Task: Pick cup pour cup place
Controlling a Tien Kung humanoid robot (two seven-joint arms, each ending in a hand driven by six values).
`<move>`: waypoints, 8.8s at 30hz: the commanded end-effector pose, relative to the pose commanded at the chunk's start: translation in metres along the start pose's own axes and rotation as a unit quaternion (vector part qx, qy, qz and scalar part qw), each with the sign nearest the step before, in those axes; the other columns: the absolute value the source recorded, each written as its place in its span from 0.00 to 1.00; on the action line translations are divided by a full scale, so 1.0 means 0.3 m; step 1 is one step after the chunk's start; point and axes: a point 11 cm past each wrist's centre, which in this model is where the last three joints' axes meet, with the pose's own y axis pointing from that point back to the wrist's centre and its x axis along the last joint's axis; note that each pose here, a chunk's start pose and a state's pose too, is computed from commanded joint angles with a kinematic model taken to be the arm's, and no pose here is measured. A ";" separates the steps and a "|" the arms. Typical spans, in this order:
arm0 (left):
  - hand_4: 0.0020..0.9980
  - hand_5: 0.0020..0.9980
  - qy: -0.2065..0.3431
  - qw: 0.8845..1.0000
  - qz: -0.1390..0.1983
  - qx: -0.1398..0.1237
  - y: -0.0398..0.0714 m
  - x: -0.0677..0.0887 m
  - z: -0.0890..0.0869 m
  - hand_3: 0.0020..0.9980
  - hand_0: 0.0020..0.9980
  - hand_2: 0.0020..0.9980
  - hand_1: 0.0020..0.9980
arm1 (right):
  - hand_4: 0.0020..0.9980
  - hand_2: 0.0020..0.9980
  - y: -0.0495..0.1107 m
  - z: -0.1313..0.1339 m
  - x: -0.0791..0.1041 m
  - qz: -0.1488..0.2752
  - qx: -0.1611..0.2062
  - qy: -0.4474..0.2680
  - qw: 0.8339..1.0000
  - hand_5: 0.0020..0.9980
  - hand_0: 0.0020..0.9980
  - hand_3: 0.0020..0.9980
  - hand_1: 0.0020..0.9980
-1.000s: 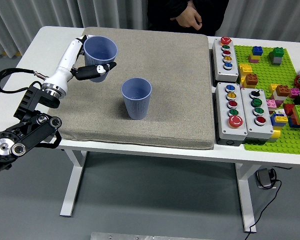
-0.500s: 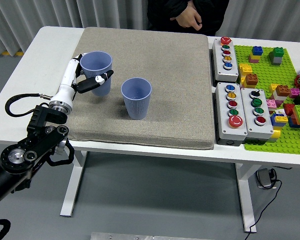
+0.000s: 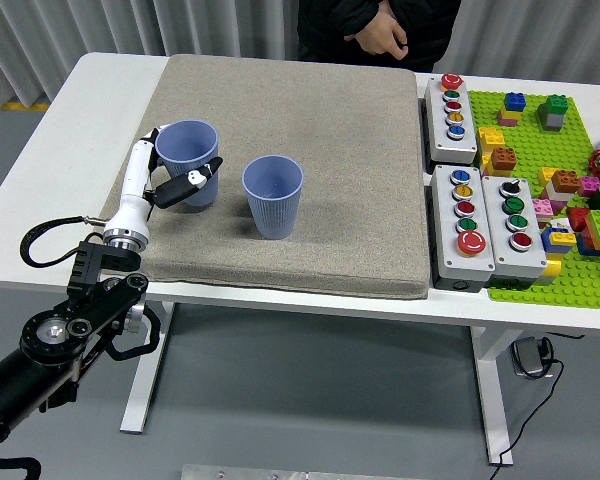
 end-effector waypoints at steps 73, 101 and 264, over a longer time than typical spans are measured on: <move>0.95 0.33 -0.005 0.999 -0.042 0.005 0.034 -0.019 -0.046 0.94 0.78 0.96 0.81 | 0.05 0.64 0.001 -0.018 0.005 0.001 0.005 -0.002 1.000 0.40 0.70 0.60 0.69; 1.00 0.50 -0.003 0.999 -0.044 0.018 0.094 0.033 -0.077 1.00 0.89 1.00 0.95 | 0.05 0.64 -0.002 0.010 0.009 0.002 -0.002 0.002 1.000 0.39 0.70 0.60 0.69; 0.78 1.00 0.247 0.967 0.057 -0.007 0.063 0.142 0.060 0.89 0.84 0.94 0.90 | 0.05 0.63 -0.001 0.002 0.013 0.004 0.002 -0.003 1.000 0.38 0.70 0.60 0.69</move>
